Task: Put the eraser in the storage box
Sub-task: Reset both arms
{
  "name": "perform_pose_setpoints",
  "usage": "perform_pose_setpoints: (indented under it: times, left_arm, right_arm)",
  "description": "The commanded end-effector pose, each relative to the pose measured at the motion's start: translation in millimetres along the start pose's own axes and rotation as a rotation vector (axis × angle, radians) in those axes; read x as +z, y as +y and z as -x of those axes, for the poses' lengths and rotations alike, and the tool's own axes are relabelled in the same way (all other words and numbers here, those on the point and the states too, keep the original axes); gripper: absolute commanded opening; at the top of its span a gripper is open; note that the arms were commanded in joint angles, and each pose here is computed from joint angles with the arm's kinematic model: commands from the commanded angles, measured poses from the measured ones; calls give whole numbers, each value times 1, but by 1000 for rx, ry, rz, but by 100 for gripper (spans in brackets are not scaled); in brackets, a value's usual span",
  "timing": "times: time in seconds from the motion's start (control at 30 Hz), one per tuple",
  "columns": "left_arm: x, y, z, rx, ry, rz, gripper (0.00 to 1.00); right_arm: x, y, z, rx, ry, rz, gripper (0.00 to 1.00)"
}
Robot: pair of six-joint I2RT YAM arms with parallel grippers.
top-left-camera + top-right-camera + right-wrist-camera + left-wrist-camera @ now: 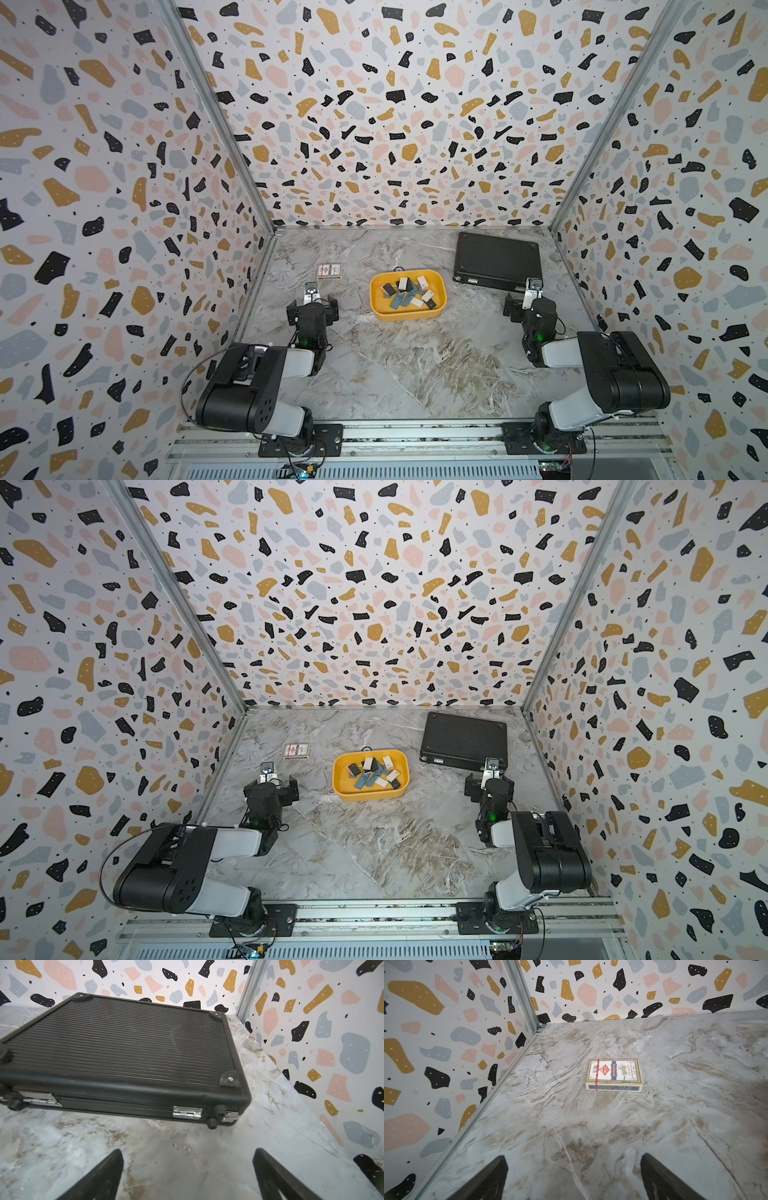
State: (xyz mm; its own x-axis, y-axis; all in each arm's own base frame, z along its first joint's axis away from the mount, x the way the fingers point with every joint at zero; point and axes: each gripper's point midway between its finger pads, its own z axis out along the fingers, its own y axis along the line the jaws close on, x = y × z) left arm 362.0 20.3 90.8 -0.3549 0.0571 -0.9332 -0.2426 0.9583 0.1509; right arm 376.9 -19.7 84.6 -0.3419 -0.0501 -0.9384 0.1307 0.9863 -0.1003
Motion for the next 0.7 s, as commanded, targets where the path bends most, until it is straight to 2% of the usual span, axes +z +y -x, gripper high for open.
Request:
perform_pose_setpoints:
  times: [0.0, 0.07, 0.13, 0.23, 0.4, 0.53, 0.67]
  left_arm:
    - [0, 4, 16, -31, -50, 15, 100]
    - [0, 3, 16, -32, -50, 15, 100]
    - [0, 4, 16, -32, -51, 16, 100]
    - [0, 4, 16, -31, -51, 15, 99]
    - [0, 3, 16, -32, -51, 15, 99]
    - [0, 3, 16, -32, -51, 15, 99]
    - [0, 4, 15, -32, -50, 16, 99]
  right_arm:
    - [-20, 3, 6, -5, -100, 36, 100]
    - [-23, -4, 7, 11, -138, 0, 100]
    - [-15, -5, 4, 10, -84, -12, 100]
    - [1, 7, 3, -26, 10, 41, 100]
    - [-9, -11, 4, 20, -48, -58, 100]
    - [-1, 7, 2, -26, -3, 40, 100]
    - [-4, -2, 3, -2, -20, -9, 100]
